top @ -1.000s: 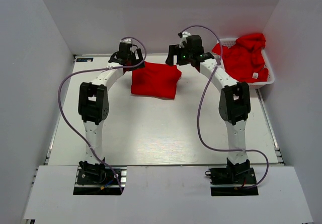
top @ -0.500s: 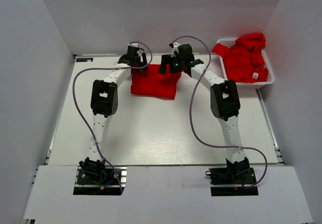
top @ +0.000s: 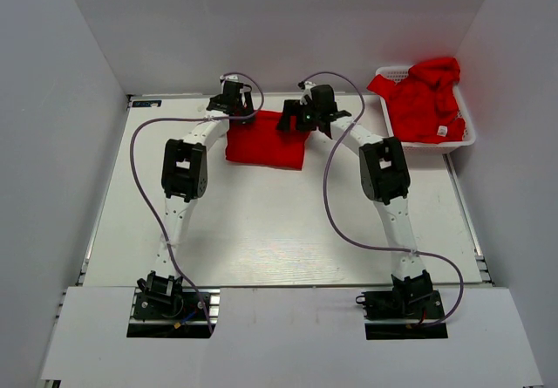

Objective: Fold and stack the t-shirts
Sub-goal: Smooth out wrinkles on the folded tshirt, then put the neatly folded tshirt into the corner of the board with the left arm

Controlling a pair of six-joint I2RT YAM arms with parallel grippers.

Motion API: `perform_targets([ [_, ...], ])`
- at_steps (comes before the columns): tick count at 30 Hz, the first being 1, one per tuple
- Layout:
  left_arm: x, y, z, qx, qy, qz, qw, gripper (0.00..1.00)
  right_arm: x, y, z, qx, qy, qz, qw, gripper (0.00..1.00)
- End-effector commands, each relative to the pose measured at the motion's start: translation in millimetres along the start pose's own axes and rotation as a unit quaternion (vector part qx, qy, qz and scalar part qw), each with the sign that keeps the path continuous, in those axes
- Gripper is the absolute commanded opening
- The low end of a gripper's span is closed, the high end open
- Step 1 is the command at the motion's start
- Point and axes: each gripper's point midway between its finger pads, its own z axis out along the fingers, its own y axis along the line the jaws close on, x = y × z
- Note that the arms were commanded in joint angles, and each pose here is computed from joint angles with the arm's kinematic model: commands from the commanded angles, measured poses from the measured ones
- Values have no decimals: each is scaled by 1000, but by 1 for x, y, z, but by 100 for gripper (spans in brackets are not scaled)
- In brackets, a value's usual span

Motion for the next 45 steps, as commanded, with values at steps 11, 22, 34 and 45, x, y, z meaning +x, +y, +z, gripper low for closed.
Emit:
perform_targets([
  [11,-142,-31,-106,115,-140,-47,982,100,-116,59,-83,-33,-117,-77,990,90],
  [22,-72,-14,-121,102,-69,14,992,100,-66,47,-135,40,-62,-65,995,90],
  [34,-49,-8,-62,69,-63,85,992,90,-40,37,-215,132,-79,-86,984,90],
  [45,-30,11,-15,-3,-42,109,993,84,-31,34,-223,145,-62,-74,985,90],
])
